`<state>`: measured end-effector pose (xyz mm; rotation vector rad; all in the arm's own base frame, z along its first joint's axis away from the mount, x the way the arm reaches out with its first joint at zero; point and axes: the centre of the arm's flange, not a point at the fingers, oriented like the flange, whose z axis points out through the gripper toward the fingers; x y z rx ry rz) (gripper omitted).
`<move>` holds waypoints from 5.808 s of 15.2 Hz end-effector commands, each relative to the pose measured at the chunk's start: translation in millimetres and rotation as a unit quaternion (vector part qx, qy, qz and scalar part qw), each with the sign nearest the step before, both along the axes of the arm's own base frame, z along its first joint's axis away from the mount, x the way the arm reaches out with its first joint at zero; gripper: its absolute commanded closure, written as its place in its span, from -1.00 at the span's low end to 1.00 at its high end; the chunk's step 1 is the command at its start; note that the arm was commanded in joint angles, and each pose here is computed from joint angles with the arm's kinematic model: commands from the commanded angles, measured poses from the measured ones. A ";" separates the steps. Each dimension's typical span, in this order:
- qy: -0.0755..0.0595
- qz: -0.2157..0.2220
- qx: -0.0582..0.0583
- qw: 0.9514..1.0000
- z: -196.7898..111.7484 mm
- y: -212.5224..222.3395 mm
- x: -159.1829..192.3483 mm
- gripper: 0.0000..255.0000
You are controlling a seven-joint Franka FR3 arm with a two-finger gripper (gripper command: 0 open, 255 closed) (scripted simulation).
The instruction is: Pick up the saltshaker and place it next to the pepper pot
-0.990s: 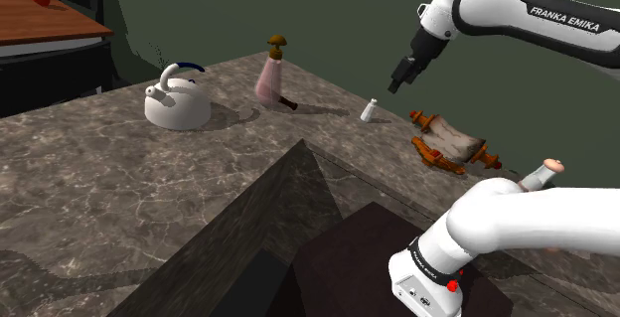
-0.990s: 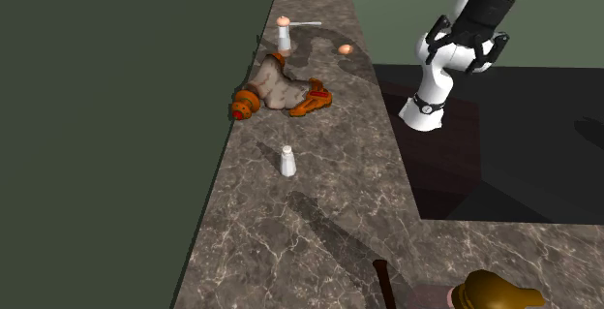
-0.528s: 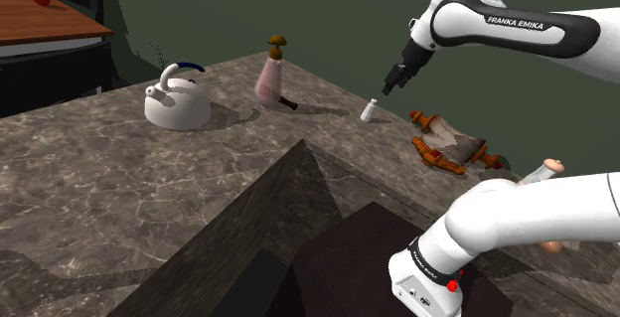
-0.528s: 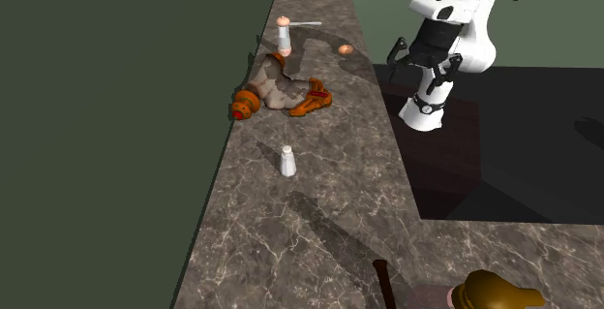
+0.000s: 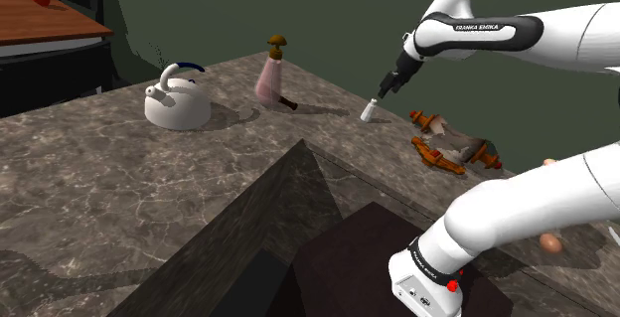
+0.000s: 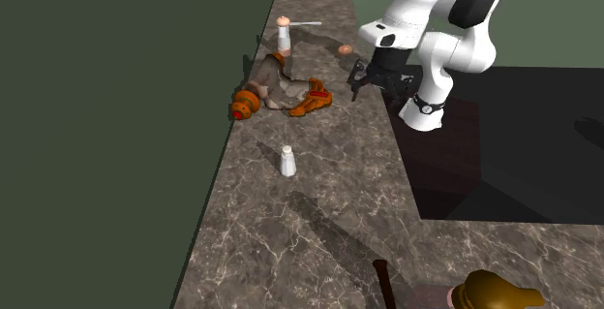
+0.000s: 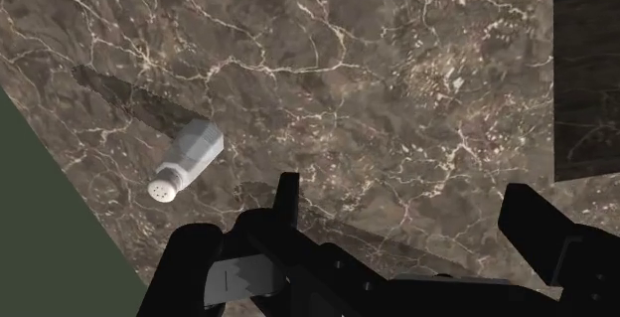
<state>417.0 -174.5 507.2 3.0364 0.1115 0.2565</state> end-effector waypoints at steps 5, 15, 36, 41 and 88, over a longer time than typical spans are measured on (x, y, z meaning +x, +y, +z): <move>-0.008 -0.009 0.011 1.000 -43.1 -65.0 34.5 -1.00; -0.020 -0.025 0.031 0.999 -112.1 -166.7 89.5 -1.00; -0.023 -0.029 0.037 0.999 -171.6 -196.9 113.6 1.00; -0.023 -0.029 0.037 0.999 -171.4 -196.6 113.6 1.00; -0.023 -0.029 0.037 0.999 60.7 -196.9 113.7 1.00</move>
